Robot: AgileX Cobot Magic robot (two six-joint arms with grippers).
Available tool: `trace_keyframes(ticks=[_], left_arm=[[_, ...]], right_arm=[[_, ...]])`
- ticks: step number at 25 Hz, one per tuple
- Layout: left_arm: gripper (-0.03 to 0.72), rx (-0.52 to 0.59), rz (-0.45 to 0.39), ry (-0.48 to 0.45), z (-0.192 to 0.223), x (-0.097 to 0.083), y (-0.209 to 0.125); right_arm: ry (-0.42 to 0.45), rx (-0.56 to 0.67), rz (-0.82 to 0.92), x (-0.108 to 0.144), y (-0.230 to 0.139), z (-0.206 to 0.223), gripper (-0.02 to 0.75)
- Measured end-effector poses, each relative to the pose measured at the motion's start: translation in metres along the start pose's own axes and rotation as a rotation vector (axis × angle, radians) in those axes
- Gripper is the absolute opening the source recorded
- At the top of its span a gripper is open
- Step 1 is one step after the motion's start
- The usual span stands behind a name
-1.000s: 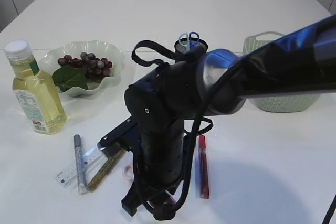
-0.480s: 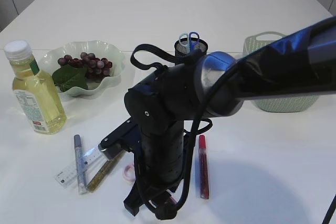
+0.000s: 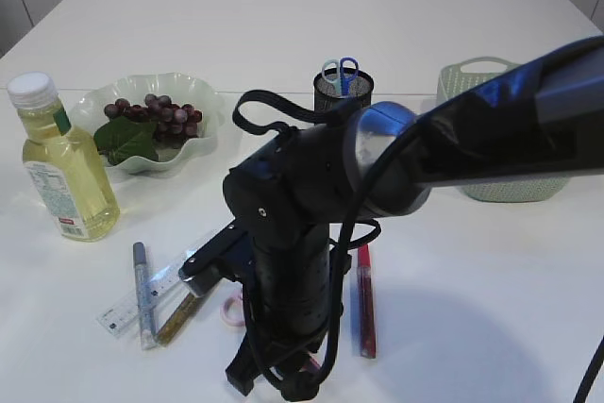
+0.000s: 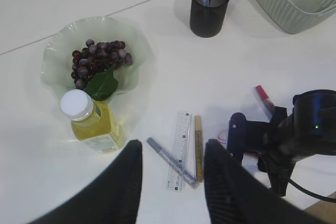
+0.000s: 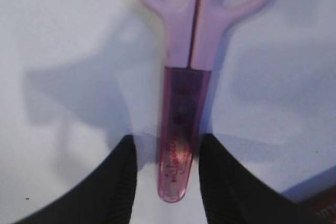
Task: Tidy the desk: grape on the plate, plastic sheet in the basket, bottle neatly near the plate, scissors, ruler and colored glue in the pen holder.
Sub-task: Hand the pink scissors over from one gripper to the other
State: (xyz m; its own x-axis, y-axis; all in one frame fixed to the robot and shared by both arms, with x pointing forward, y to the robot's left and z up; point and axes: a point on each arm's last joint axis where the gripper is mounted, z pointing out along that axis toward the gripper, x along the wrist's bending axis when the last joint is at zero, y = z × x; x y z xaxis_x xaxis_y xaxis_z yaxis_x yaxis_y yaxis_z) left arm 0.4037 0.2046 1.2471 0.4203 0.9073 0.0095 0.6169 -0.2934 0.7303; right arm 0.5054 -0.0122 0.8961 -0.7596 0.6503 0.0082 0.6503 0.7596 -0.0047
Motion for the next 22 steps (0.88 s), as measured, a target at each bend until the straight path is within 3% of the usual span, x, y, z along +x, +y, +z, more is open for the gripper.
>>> trace_keyframes(ticks=[22], left_arm=[[0.29,0.008,0.0,0.001,0.0,0.0001,-0.0007]], right_arm=[[0.005,0.011,0.001,0.0004,0.0012,0.0012,0.331]])
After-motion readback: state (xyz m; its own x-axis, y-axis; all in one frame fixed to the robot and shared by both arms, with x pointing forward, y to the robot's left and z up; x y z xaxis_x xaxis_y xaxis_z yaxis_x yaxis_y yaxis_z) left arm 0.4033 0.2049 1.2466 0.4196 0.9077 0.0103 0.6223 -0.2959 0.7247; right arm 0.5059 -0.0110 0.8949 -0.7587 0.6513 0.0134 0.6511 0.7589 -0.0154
